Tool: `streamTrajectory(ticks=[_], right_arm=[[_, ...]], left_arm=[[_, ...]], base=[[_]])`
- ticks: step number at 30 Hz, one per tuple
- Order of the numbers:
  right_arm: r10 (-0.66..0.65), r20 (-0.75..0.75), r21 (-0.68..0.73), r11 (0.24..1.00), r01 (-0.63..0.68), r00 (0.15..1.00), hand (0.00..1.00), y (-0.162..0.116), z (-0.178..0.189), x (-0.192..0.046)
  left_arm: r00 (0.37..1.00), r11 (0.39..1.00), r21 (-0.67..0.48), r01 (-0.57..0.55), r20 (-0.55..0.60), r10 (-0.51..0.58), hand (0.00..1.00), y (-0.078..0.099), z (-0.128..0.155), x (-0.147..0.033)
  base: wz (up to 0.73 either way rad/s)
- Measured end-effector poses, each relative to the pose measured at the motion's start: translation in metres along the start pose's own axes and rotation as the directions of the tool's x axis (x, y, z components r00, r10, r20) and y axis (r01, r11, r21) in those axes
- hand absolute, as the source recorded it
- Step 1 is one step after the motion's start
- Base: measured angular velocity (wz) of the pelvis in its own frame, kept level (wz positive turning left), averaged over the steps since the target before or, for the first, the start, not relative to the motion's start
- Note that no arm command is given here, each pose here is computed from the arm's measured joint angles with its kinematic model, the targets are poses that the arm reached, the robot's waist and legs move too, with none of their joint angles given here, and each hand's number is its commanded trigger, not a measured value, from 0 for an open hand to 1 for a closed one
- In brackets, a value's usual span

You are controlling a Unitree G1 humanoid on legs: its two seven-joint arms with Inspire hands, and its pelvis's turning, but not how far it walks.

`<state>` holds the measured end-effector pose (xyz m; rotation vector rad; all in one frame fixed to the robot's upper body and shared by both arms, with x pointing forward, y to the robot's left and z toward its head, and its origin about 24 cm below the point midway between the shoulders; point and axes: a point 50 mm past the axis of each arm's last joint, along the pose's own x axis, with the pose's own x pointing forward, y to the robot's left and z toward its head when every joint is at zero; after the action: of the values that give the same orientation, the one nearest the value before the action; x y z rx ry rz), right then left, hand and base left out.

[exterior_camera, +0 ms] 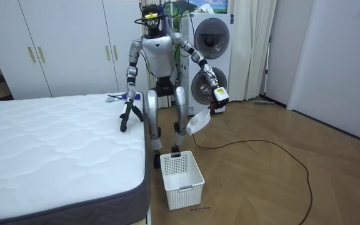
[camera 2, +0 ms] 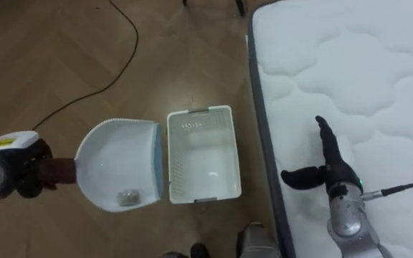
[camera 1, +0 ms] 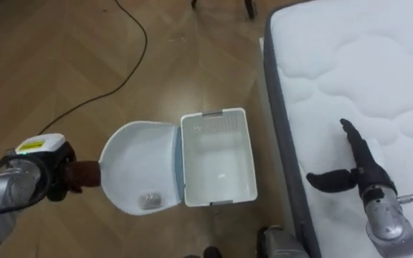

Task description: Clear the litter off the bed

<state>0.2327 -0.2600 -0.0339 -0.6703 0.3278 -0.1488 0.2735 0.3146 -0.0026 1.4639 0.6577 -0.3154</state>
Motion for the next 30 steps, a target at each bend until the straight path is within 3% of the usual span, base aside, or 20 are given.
streamTrajectory(ticks=[5,17,22,26,30], right_arm=[[-0.002,0.034,-0.014,1.0,0.002,0.999,0.0,-0.005,0.005,0.002],[0.003,0.109,-0.058,0.998,0.003,0.994,0.0,-0.005,0.018,0.002],[0.008,0.122,-0.052,0.999,-0.002,0.993,0.0,-0.005,0.02,0.001],[0.001,0.13,-0.048,0.999,0.006,0.991,0.0,-0.008,0.019,0.001],[-0.003,0.128,-0.054,0.998,0.01,0.992,0.0,-0.009,0.016,-0.001]], left_arm=[[0.999,0.998,0.045,0.047,-0.017,-0.047,1.0,0.0,0.0,0.004],[0.978,0.996,0.036,0.08,-0.195,-0.071,1.0,0.018,-0.037,0.002],[0.973,0.998,-0.041,0.043,-0.226,-0.051,1.0,0.035,-0.043,0.003],[0.974,0.979,-0.205,-0.011,-0.226,-0.036,1.0,0.043,-0.053,0.0],[0.968,0.968,-0.237,-0.081,-0.248,0.021,1.0,0.053,-0.059,-0.003]], base=[[-0.07],[-0.11],[-0.01],[0.0],[-0.01]])
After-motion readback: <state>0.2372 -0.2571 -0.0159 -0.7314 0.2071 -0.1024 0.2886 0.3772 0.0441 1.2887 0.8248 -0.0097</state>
